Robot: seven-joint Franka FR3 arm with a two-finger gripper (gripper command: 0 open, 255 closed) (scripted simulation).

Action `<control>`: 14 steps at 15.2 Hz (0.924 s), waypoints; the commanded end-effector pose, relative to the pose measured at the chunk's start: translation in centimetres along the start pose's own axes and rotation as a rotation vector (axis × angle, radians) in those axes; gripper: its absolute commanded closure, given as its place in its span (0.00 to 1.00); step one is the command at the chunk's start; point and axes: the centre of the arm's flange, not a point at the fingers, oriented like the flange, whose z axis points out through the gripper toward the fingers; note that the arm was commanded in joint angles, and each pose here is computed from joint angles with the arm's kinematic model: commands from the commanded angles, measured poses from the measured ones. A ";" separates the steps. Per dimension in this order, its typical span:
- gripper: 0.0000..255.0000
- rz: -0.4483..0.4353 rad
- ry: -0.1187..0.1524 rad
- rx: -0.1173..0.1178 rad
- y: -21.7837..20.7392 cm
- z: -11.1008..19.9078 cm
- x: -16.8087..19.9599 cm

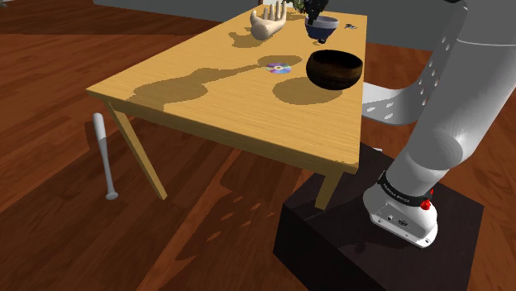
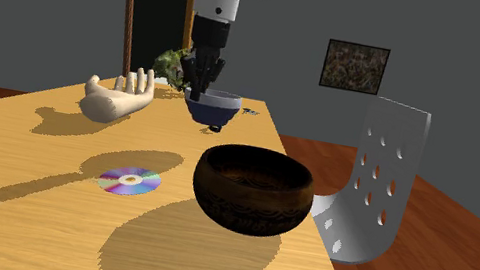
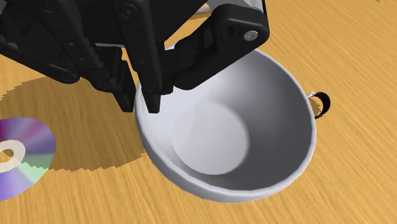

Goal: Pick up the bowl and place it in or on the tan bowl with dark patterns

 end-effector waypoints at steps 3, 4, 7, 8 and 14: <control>1.00 0.000 0.000 0.000 0.1 -2.1 0.2; 1.00 0.000 0.000 0.000 0.1 -2.7 0.3; 1.00 0.000 0.000 0.000 0.2 -4.2 0.5; 1.00 0.000 0.000 0.000 0.3 -4.7 0.6; 1.00 0.000 0.000 0.000 0.4 -7.9 1.0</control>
